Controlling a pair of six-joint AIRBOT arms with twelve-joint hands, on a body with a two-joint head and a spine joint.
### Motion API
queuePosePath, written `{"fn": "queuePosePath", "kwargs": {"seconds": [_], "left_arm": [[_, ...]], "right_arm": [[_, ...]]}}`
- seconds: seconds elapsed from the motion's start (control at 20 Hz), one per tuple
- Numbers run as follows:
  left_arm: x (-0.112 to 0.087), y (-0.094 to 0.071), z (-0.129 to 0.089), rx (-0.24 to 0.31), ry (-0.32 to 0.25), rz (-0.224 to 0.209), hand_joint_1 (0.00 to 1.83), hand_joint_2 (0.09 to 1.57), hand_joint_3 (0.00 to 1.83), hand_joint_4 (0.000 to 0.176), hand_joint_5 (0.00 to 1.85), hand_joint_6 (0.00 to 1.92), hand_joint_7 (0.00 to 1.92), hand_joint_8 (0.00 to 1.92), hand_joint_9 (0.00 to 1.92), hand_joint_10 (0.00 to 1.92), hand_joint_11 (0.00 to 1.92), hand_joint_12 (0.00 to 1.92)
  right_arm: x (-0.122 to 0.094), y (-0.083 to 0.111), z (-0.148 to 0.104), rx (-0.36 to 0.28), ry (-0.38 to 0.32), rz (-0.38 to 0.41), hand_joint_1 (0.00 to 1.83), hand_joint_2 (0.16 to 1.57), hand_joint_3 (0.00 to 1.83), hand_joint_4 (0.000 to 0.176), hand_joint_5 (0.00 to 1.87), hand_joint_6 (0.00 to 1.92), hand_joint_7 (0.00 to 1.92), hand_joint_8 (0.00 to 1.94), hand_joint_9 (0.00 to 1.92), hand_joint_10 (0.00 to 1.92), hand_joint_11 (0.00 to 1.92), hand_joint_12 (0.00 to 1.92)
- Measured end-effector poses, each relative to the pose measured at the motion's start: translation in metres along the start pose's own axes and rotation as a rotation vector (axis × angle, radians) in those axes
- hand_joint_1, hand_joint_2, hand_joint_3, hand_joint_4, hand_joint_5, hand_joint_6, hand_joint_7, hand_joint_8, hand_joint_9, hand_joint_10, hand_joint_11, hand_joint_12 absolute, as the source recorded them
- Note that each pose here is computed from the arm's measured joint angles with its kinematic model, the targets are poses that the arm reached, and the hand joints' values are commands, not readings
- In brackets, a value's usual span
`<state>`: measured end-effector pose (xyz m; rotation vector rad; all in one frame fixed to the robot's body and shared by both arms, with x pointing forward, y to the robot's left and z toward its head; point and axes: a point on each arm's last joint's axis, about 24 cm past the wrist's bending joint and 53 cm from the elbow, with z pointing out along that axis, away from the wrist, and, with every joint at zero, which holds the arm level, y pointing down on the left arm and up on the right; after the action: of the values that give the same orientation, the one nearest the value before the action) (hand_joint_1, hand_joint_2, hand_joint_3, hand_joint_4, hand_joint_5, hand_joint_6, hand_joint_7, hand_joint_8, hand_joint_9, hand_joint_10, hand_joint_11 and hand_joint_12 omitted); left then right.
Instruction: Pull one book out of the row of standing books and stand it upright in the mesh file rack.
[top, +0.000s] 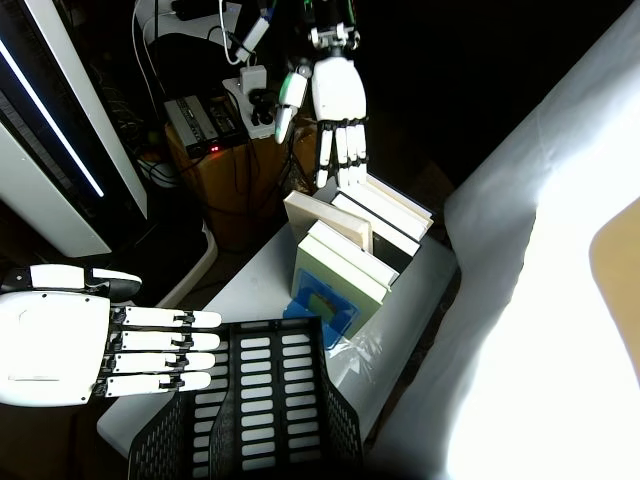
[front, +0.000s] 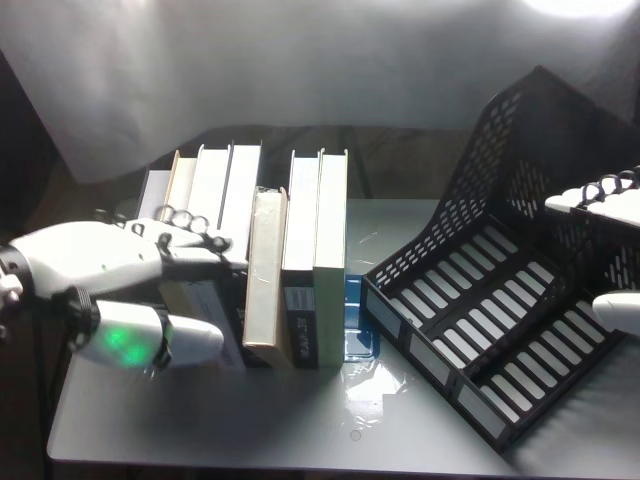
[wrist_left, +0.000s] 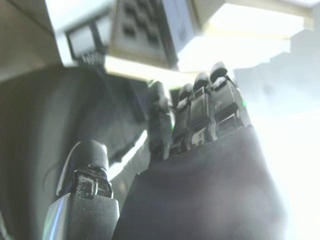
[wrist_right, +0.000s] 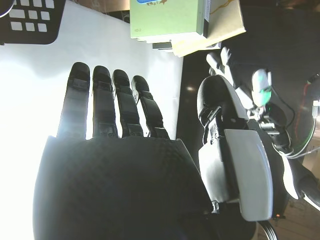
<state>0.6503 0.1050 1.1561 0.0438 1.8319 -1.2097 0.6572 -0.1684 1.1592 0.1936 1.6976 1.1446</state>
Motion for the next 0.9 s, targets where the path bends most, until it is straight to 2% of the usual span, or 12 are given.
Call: {"fn": "queuePosePath", "kwargs": {"seconds": [0.15,0.2,0.4,0.45,0.6,0.7,0.8,0.9], "left_arm": [[0.019,-0.010,0.008,0.040,0.049,0.044,0.04,1.33,0.01,0.004,0.00,0.00,0.00,0.00,0.00,0.00,0.00,0.00],[0.027,-0.011,0.012,0.050,0.064,0.051,0.08,1.32,0.00,0.016,0.00,0.00,0.00,0.00,0.00,0.00,0.00,0.00],[0.044,-0.009,0.020,0.061,0.097,0.054,0.06,1.32,0.00,0.027,0.00,0.00,0.00,0.00,0.00,0.00,0.00,0.00],[0.048,-0.009,0.023,0.063,0.103,0.054,0.01,1.33,0.01,0.013,0.00,0.00,0.00,0.00,0.00,0.00,0.00,0.00],[0.055,-0.006,0.026,0.067,0.116,0.057,0.03,1.33,0.01,0.010,0.00,0.00,0.00,0.00,0.00,0.00,0.00,0.00],[0.060,-0.001,0.026,0.059,0.123,0.053,0.01,1.33,0.00,0.018,0.00,0.00,0.00,0.00,0.00,0.00,0.00,0.00],[0.064,0.001,0.025,0.060,0.131,0.059,0.12,1.32,0.00,0.000,0.04,0.01,0.00,0.00,0.00,0.00,0.00,0.00],[0.069,0.001,0.022,0.069,0.146,0.074,0.13,1.32,0.00,0.000,0.05,0.01,0.00,0.00,0.00,0.00,0.00,0.00]], "right_arm": [[0.000,0.000,0.000,-0.001,-0.001,0.002,0.30,1.33,0.00,0.000,0.00,0.00,0.00,0.00,0.00,0.00,0.00,0.00],[0.001,0.001,0.001,-0.002,0.000,0.005,0.31,1.34,0.00,0.000,0.00,0.00,0.00,0.00,0.00,0.00,0.00,0.00],[0.003,0.001,0.001,-0.004,0.003,0.009,0.34,1.35,0.01,0.000,0.00,0.00,0.00,0.00,0.00,0.00,0.00,0.00],[0.003,0.001,0.001,-0.004,0.003,0.009,0.33,1.35,0.00,0.000,0.00,0.00,0.00,0.00,0.00,0.00,0.00,0.00],[0.003,0.001,0.001,-0.003,0.003,0.010,0.33,1.34,0.00,0.000,0.00,0.00,0.00,0.00,0.00,0.00,0.00,0.00],[0.004,0.001,0.002,-0.004,0.004,0.011,0.34,1.35,0.00,0.000,0.00,0.00,0.00,0.00,0.00,0.00,0.00,0.00],[0.004,0.001,0.002,-0.004,0.004,0.014,0.35,1.35,0.00,0.000,0.00,0.00,0.00,0.00,0.00,0.00,0.00,0.00],[0.004,0.001,0.002,-0.004,0.004,0.014,0.32,1.35,0.00,0.000,0.00,0.00,0.00,0.00,0.00,0.00,0.00,0.00]]}}
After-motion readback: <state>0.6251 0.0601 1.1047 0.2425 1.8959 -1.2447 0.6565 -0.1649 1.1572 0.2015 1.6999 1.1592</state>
